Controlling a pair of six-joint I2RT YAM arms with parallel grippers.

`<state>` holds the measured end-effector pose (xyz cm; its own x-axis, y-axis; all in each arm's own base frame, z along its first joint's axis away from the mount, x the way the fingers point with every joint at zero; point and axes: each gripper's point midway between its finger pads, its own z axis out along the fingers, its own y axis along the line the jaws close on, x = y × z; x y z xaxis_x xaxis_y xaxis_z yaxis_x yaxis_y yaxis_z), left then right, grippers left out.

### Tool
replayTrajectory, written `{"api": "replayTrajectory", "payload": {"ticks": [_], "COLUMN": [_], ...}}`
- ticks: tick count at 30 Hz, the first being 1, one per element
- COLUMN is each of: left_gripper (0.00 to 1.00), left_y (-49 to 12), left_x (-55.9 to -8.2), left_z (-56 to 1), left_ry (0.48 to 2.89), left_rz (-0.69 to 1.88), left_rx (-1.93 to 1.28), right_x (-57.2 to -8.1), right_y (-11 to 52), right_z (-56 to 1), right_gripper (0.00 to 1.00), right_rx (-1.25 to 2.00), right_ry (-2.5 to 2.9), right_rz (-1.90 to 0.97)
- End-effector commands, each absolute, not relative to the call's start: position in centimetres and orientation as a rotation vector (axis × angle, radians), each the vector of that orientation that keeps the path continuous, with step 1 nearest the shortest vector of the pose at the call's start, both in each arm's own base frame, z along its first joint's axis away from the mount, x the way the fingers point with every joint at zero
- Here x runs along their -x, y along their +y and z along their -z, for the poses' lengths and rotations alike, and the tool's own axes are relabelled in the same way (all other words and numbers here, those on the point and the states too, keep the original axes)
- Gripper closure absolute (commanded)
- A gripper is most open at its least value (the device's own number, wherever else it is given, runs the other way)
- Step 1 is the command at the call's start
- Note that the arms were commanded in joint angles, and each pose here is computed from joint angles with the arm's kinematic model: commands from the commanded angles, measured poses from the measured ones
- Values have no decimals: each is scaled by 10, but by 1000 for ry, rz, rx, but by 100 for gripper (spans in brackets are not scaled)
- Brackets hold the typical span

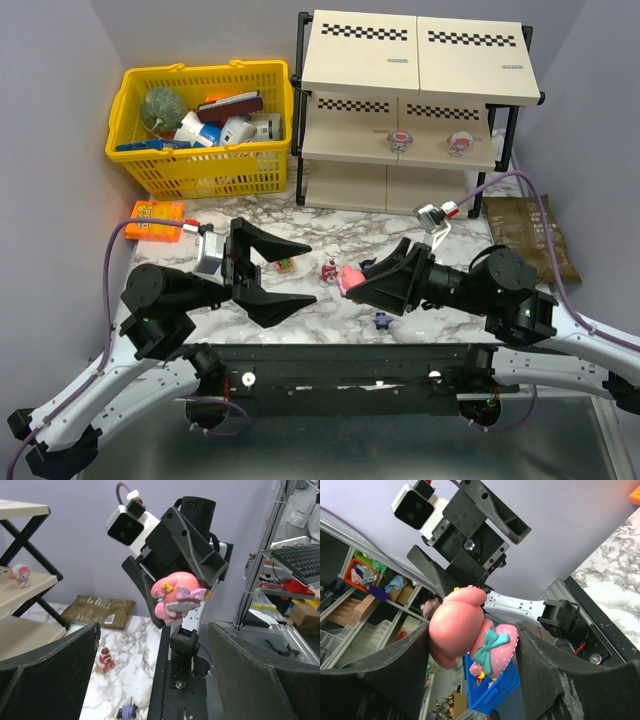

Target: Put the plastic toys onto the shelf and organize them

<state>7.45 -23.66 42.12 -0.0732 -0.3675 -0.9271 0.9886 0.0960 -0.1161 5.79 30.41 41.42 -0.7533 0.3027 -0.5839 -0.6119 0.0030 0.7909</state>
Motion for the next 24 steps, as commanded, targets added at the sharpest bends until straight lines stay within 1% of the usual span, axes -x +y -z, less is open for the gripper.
{"api": "replayTrajectory", "payload": {"ticks": [1, 4, 8, 9, 14, 21, 24], "left_gripper": [4, 6, 13, 14, 14, 14, 17], "left_y": [-247, -257, -265, -265, -275, -292, -297], "left_x": [-68, -73, -81, -86, -75, -72, -79], "left_z": [-448, -449, -448, -447, -431, -427, -428], "left_ry": [924, 932, 962, 979, 988, 1001, 1012], "left_rz": [1383, 1385, 1357, 1337, 1342, 1302, 1271], "left_rx": [-851, -847, -803, -779, -819, -838, -798], "right_x": [-52, -56, -67, -69, -80, -79, -78], "right_y": [296, 294, 291, 292, 287, 293, 294], "right_z": [-445, -445, -443, -440, -440, -441, -439], "right_gripper": [43, 43, 43, 43, 43, 43, 43], "right_rx": [314, 295, 234, 222, 155, 163, 165], "right_ry": [1558, 1554, 1557, 1563, 1560, 1579, 1588], "right_rz": [-1889, -1870, -1820, -1809, -1765, -1781, -1790]}}
